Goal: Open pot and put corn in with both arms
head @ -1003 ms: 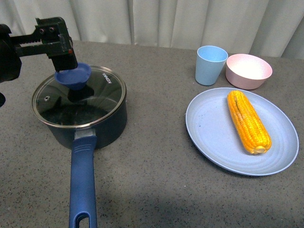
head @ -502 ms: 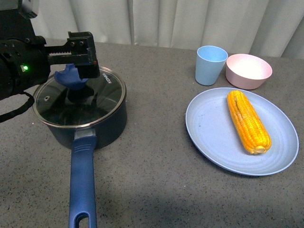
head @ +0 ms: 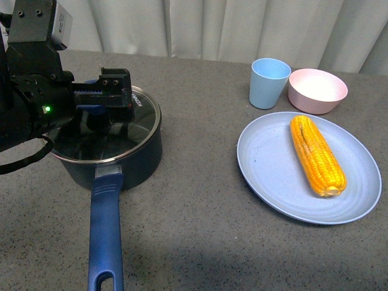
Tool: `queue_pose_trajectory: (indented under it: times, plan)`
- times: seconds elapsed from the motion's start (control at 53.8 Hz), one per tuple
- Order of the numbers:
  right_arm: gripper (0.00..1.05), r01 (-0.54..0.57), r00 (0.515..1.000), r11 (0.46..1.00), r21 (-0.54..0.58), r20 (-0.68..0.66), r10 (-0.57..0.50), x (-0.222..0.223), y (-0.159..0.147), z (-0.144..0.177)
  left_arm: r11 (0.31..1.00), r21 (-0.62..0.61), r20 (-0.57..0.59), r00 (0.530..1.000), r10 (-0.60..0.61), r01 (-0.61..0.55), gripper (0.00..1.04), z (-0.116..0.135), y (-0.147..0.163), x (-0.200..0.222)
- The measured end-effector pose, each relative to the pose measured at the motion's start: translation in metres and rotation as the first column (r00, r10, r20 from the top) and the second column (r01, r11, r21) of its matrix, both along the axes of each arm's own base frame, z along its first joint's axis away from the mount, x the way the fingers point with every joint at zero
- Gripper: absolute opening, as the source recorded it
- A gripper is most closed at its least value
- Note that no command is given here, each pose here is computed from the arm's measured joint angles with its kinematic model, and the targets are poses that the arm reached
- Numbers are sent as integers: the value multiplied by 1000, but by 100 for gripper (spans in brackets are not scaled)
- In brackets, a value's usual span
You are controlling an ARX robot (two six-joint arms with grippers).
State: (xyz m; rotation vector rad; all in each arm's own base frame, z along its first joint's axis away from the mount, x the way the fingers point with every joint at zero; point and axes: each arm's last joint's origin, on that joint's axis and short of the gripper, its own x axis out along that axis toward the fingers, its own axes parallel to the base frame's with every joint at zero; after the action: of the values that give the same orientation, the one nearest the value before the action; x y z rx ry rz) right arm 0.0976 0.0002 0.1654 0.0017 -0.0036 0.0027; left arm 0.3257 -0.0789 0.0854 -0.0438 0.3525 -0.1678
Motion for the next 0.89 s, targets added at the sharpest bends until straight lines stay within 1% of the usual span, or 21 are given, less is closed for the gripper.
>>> queue_pose_trajectory:
  times: [0.037, 0.093, 0.149, 0.167, 0.186, 0.316, 0.409, 0.483, 0.594, 0.632, 0.687, 0.78, 0.892]
  plan:
    - [96, 0, 1000, 1000, 0, 0, 0, 0, 0, 0, 1000, 1, 0, 1000, 0, 0, 90, 0, 0, 0]
    - [96, 0, 1000, 1000, 0, 0, 0, 0, 0, 0, 1000, 4, 1, 1000, -1, 1, 75, 0, 0, 0]
    - [96, 0, 1000, 1000, 0, 0, 0, 0, 0, 0, 1000, 5, 1, 1000, -5, 5, 65, 0, 0, 0]
    - [96, 0, 1000, 1000, 0, 0, 0, 0, 0, 0, 1000, 4, 1, 1000, -4, 4, 62, 0, 0, 0]
    - [96, 0, 1000, 1000, 0, 0, 0, 0, 0, 0, 1000, 4, 3, 1000, -4, 4, 61, 0, 0, 0]
    - [96, 0, 1000, 1000, 0, 0, 0, 0, 0, 0, 1000, 3, 8, 1000, -3, 3, 61, 1, 0, 0]
    - [96, 0, 1000, 1000, 0, 0, 0, 0, 0, 0, 1000, 2, 21, 1000, 2, -2, 61, 8, 1, -2]
    - [96, 0, 1000, 1000, 0, 0, 0, 0, 0, 0, 1000, -4, 43, 999, 5, -4, 61, 18, 2, -4]
    - [96, 0, 1000, 1000, 0, 0, 0, 0, 0, 0, 999, -29, 134, 991, 27, -23, 61, 48, 11, -4]
    - [96, 0, 1000, 1000, 0, 0, 0, 0, 0, 0, 998, -41, 151, 987, 50, -45, 61, 55, 20, -2]
    - [96, 0, 1000, 1000, 0, 0, 0, 0, 0, 0, 995, -41, 152, 984, 95, -90, 61, 55, 36, 2]
    - [96, 0, 1000, 1000, 0, 0, 0, 0, 0, 0, 984, -27, 126, 976, 179, -177, 60, 43, 69, 7]
    - [96, 0, 1000, 1000, 0, 0, 0, 0, 0, 0, 967, -25, 91, 963, 255, -253, 60, 31, 104, 7]
